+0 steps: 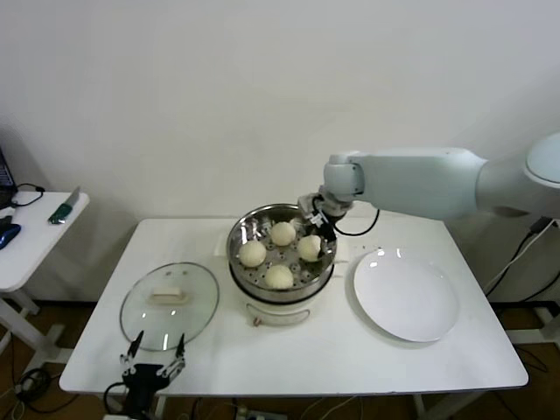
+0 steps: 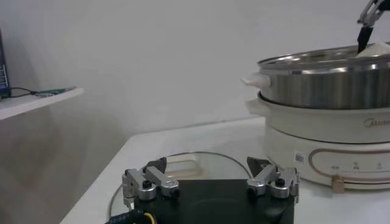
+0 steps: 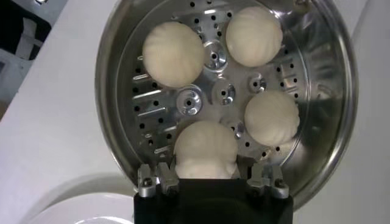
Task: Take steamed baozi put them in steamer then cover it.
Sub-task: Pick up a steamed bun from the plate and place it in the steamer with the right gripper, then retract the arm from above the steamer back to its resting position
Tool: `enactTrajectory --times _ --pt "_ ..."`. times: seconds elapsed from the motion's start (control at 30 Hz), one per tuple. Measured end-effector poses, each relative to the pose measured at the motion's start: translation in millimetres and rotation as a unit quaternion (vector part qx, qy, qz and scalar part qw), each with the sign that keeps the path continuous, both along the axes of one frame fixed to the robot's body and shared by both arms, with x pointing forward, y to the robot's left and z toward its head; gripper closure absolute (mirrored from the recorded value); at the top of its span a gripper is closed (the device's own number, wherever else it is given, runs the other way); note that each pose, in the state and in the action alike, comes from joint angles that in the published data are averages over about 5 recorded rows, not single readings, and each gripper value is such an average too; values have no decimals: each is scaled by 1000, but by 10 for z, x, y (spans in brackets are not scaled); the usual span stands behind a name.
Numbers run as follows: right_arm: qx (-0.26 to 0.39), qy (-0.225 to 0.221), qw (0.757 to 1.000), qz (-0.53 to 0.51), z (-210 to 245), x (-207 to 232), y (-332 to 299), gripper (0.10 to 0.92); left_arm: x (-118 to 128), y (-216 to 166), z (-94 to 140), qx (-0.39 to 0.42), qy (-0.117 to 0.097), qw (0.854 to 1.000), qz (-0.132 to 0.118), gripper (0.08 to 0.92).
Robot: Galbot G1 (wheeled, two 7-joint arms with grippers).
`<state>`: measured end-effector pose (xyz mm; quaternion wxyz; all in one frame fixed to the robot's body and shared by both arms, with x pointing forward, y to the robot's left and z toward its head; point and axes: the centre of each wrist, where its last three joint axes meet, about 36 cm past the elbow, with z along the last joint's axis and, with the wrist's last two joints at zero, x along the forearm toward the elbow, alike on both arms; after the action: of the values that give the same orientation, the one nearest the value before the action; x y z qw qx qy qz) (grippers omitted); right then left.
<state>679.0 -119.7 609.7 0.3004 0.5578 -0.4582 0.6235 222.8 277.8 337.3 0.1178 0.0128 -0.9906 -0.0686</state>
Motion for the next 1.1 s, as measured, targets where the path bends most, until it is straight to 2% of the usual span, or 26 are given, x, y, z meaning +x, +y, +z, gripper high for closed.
enactTrajectory --times 0.2,0.47,0.7,0.97,1.1 --pt "-2 -1 1000 3 -75 12 63 348 7 3 2 -1 -1 1000 1 177" --pt "-3 3 1000 6 -111 13 81 224 15 -3 10 -2 -3 1000 1 177" --pt "11 12 1000 5 36 28 22 200 12 6 32 -2 -5 1000 3 177" --pt "79 28 996 -42 468 55 -321 199 4 -10 60 -5 -3 1000 2 177" --pt "143 12 986 -82 609 41 -580 200 6 -35 65 -11 -2 1000 4 177"
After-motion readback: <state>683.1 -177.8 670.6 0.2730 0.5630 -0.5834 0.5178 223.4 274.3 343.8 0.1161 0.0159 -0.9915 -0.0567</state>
